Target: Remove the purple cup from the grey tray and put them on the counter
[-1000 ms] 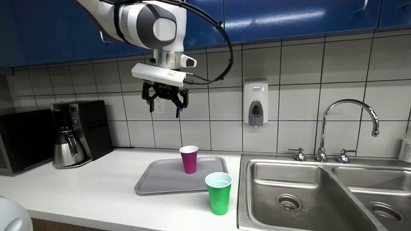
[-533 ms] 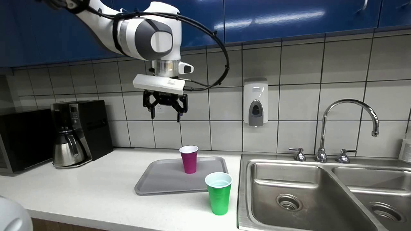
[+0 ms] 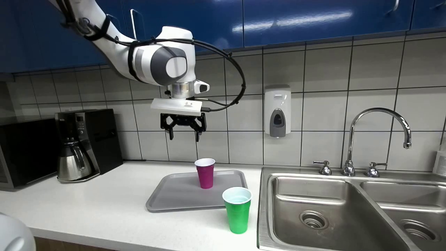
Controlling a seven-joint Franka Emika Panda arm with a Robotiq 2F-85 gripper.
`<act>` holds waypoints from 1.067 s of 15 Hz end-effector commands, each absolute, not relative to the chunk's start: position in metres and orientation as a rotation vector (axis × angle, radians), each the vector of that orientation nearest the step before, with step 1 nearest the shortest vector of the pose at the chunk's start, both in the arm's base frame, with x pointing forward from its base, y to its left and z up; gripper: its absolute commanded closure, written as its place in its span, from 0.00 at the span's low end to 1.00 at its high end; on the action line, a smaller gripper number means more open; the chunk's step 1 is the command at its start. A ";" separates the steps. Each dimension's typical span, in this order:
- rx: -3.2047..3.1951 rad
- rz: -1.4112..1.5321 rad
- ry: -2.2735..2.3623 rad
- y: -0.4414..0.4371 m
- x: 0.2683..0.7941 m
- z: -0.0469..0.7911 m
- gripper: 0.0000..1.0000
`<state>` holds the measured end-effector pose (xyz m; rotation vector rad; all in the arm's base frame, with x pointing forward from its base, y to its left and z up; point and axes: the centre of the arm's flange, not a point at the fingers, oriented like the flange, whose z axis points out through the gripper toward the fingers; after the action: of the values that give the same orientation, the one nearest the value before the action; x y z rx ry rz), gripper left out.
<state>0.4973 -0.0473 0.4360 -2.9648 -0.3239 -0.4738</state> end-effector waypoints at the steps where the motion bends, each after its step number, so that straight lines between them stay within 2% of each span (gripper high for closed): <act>1: -2.997 -0.490 -0.364 -0.045 0.520 0.418 0.00; 16: -3.029 -0.544 -0.417 -0.027 0.610 0.357 0.00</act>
<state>0.5826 -0.0248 0.3626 -3.0237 -0.3827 -0.5241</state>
